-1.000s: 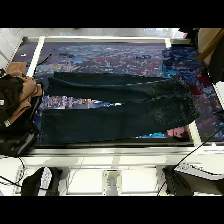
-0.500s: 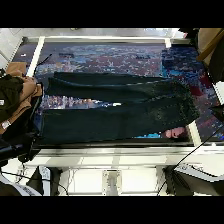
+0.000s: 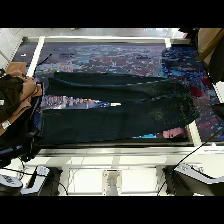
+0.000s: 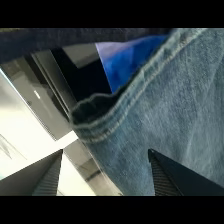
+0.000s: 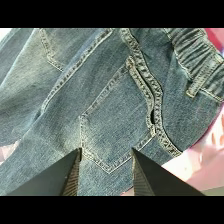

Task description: Fold the clothes and pants, and hang the long-sleeved shirts on hangers.

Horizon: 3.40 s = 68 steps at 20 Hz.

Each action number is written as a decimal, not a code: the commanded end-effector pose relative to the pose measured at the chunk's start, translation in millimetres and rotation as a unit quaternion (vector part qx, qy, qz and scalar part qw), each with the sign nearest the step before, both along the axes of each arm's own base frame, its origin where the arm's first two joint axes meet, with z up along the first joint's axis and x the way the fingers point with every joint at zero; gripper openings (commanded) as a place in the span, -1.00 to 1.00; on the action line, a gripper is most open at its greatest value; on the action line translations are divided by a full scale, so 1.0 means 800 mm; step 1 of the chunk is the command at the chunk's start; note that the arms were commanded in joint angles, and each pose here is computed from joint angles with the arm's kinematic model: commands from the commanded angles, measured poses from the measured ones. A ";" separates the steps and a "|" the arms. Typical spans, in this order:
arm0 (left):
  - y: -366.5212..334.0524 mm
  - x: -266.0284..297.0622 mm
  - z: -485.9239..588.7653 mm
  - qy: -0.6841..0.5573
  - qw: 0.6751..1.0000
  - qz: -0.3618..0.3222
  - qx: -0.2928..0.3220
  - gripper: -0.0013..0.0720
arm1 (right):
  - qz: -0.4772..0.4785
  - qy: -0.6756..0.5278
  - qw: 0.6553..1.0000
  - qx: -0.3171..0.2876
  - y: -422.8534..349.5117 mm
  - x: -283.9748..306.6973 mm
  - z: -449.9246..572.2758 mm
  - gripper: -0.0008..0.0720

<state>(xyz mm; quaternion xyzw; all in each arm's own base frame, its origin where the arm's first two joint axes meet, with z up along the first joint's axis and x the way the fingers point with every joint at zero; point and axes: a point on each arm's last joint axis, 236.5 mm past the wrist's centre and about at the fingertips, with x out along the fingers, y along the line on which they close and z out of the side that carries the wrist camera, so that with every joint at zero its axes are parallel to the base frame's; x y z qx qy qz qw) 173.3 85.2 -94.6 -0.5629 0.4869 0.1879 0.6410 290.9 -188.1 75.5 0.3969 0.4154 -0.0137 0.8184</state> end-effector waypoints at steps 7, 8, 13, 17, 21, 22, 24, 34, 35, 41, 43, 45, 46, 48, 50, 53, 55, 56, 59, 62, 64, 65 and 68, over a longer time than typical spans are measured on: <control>-0.015 0.044 -0.011 -0.035 0.999 -0.039 0.004 0.03 | -0.001 -0.004 1.000 -0.005 0.001 0.000 0.006 0.00; -0.018 0.047 -0.014 -0.032 0.998 -0.045 0.005 0.02 | -0.001 -0.005 1.000 -0.005 0.001 0.000 0.006 0.00; -0.012 0.071 -0.003 -0.056 0.998 -0.033 0.012 -0.93 | 0.000 -0.005 1.000 -0.020 0.003 -0.005 0.014 0.00; 0.016 0.105 0.045 -0.100 0.994 -0.040 0.034 -0.93 | 0.006 0.099 0.992 -0.078 -0.015 -0.059 -0.022 0.00; 0.026 0.148 0.093 -0.152 0.985 -0.054 0.064 -0.93 | -0.076 0.085 0.993 -0.012 -0.017 -0.059 -0.069 0.00; 0.023 0.155 0.097 -0.157 0.983 -0.064 0.071 -0.93 | -0.092 0.080 0.993 0.006 -0.011 -0.054 -0.087 0.01; 0.015 0.169 0.102 -0.165 0.979 -0.081 0.088 -0.93 | -0.117 0.091 0.988 0.031 0.001 -0.052 -0.133 0.01; 0.038 0.174 0.089 -0.146 0.974 -0.084 0.151 -0.94 | -0.126 0.098 0.985 0.063 0.029 0.019 -0.232 0.31; 0.039 0.171 0.086 -0.138 0.974 -0.087 0.154 -0.94 | -0.127 0.096 0.986 0.055 0.029 0.025 -0.233 0.23; 0.055 0.165 0.095 -0.115 0.971 -0.108 0.182 -0.94 | -0.054 0.080 0.994 0.041 0.038 0.030 -0.181 -0.86; 0.065 0.157 0.113 -0.091 0.964 -0.142 0.204 -0.94 | -0.028 0.095 0.995 0.016 0.030 0.002 -0.150 -0.86; 0.077 0.154 0.142 -0.077 0.957 -0.167 0.226 -0.94 | -0.020 0.104 0.994 0.002 0.026 -0.032 -0.116 -0.86; 0.082 0.162 0.164 -0.089 0.952 -0.170 0.236 -0.94 | -0.022 0.100 0.995 -0.005 0.024 -0.045 -0.096 -0.86; 0.090 0.188 0.211 -0.122 0.937 -0.176 0.276 -0.94 | -0.031 0.084 0.996 -0.009 0.030 -0.051 -0.058 -0.87; 0.089 0.234 0.256 -0.170 0.916 -0.170 0.320 -0.95 | -0.025 0.069 0.997 -0.023 0.041 -0.030 -0.038 -0.87; 0.098 0.313 0.280 -0.196 0.895 -0.144 0.375 -0.95 | -0.021 0.043 0.997 -0.052 0.050 0.034 -0.026 -0.87; 0.119 0.355 0.260 -0.158 0.891 -0.133 0.404 -0.95 | -0.049 0.021 0.997 -0.060 0.039 0.085 -0.015 -0.87; 0.124 0.378 0.249 -0.146 0.886 -0.140 0.418 -0.95 | -0.048 0.014 0.997 -0.061 0.038 0.110 -0.012 -0.87; 0.110 0.457 0.211 -0.144 0.875 -0.167 0.431 -0.95 | -0.036 0.014 0.998 -0.049 0.047 0.176 -0.027 -0.87; 0.094 0.530 0.179 -0.172 0.874 -0.161 0.426 -0.95 | -0.060 0.014 0.997 -0.037 0.040 0.234 -0.057 -0.87; 0.082 0.570 0.158 -0.189 0.867 -0.167 0.429 -0.95 | -0.067 0.024 0.997 -0.031 0.034 0.254 -0.086 -0.87; 0.074 0.586 0.146 -0.192 0.865 -0.174 0.430 -0.95 | -0.077 0.033 0.996 -0.021 0.031 0.260 -0.101 -0.87; 0.059 0.621 0.120 -0.207 0.852 -0.187 0.442 -0.95 | -0.104 0.047 0.993 -0.009 0.019 0.268 -0.139 -0.86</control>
